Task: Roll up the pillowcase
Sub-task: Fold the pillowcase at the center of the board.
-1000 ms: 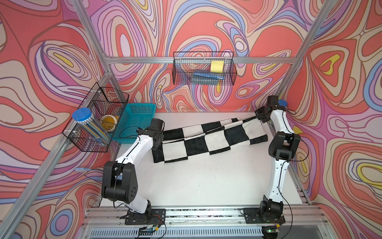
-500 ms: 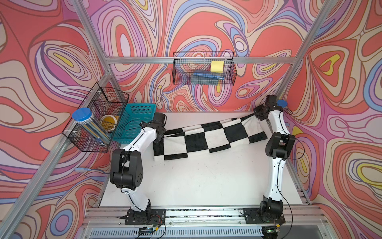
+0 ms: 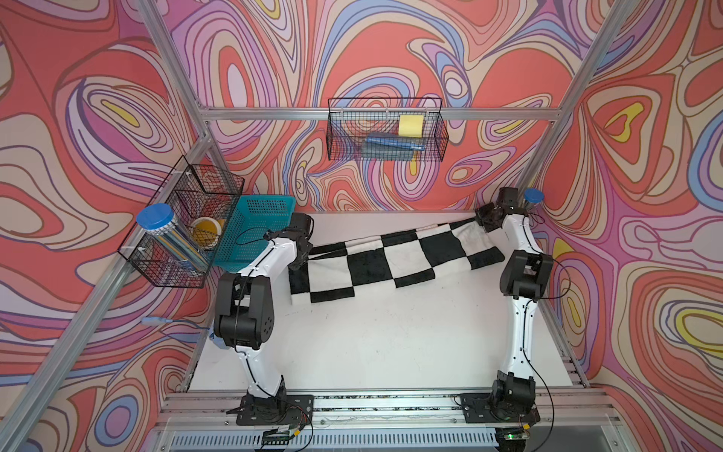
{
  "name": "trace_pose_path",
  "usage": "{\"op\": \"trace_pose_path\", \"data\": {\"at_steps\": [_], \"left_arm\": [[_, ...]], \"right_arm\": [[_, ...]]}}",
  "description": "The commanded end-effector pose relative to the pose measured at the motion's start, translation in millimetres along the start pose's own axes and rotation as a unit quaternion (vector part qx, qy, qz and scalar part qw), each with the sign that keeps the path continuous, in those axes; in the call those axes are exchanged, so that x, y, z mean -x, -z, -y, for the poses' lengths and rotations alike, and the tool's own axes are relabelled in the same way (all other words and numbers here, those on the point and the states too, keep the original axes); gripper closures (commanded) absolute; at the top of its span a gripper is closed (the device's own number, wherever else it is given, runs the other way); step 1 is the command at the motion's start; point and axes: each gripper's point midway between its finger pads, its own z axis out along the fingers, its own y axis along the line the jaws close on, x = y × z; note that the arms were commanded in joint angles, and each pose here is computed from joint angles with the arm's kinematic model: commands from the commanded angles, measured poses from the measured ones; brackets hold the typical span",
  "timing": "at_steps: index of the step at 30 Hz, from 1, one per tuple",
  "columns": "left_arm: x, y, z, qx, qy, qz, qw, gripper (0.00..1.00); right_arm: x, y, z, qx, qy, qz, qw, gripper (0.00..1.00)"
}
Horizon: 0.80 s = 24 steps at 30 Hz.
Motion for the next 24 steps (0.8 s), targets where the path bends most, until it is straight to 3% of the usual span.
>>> {"op": "trace_pose_path", "data": {"at_steps": [1, 24], "left_arm": [[17.4, -2.7, 6.6, 0.002, 0.005, 0.028, 1.000, 1.00], [29.2, -25.8, 2.5, 0.030, 0.015, 0.038, 0.999, 1.00]], "right_arm": [[3.8, -6.0, -3.6, 0.014, 0.000, 0.007, 1.000, 1.00], [17.6, -9.0, -19.4, 0.046, -0.013, 0.035, 0.998, 1.00]]}}
